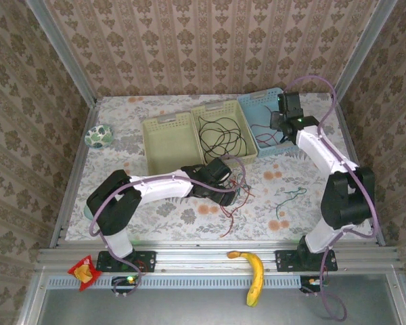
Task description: Untangle the cables
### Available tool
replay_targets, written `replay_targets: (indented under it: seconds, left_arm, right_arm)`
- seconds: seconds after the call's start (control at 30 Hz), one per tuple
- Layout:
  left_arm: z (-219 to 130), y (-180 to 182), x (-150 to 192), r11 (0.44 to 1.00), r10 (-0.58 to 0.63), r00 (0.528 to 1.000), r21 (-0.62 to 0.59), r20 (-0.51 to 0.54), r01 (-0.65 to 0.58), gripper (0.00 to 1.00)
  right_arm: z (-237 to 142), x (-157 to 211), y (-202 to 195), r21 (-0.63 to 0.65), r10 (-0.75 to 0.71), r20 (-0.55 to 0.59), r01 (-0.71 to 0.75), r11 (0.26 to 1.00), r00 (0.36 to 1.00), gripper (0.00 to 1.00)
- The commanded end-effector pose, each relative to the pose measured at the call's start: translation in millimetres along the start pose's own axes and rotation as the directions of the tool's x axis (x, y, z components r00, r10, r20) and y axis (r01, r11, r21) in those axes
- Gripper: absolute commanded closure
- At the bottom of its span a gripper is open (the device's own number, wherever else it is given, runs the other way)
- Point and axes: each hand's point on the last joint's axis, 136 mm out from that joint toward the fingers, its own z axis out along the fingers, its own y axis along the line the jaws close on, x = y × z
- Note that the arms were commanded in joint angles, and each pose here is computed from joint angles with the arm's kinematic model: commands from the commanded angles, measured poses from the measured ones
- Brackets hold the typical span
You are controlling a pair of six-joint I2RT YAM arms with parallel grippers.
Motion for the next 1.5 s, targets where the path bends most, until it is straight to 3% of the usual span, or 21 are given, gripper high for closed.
replay_targets:
  seconds: [0.0, 0.13, 0.27, 0.4, 0.7, 1.03, 1.3, 1.37, 1.47]
  left_arm:
    - [-11, -2, -12, 0.999, 0.025, 0.998, 0.027, 0.050, -0.027, 0.13]
    - [-14, -3, -16, 0.998, 0.019, 0.997, 0.050, 0.079, -0.023, 0.13]
    - [-14, 1, -16, 0.999, 0.009, 0.996, 0.052, 0.091, -0.013, 0.14]
    - [-13, 5, -15, 0.999, 0.005, 0.996, 0.046, 0.087, -0.009, 0.16]
    - [-9, 12, -6, 1.000, -0.017, 0.997, 0.021, 0.071, 0.016, 0.18]
    - [-3, 16, 5, 1.000, -0.016, 0.999, 0.003, 0.029, 0.016, 0.19]
    - [2, 15, 4, 1.000, 0.005, 1.000, 0.002, 0.006, -0.005, 0.20]
    - [6, 14, 5, 1.000, 0.008, 1.000, 0.004, -0.002, -0.008, 0.20]
    - [9, 13, 5, 1.000, 0.013, 1.000, 0.005, -0.013, -0.013, 0.20]
  right_arm:
    - [-32, 21, 20, -0.108, 0.073, -0.008, -0.074, 0.991, 0.997, 0.50]
    - [-84, 72, 68, -0.294, -0.023, -0.007, 0.020, 0.956, 1.000, 0.50]
    - [-124, 147, 115, -0.524, -0.167, -0.067, 0.108, 0.845, 0.984, 0.50]
    - [-138, 196, 135, -0.636, -0.302, -0.124, 0.158, 0.755, 0.945, 0.51]
    - [-112, 234, 126, -0.579, -0.396, -0.227, 0.203, 0.789, 0.890, 0.52]
    - [-77, 229, 117, -0.500, -0.350, -0.294, 0.169, 0.849, 0.889, 0.54]
    - [-65, 251, 120, -0.508, -0.364, -0.376, 0.139, 0.850, 0.852, 0.59]
    - [-65, 248, 122, -0.510, -0.358, -0.369, 0.136, 0.850, 0.858, 0.67]
    - [-68, 240, 123, -0.507, -0.341, -0.350, 0.130, 0.852, 0.872, 0.92]
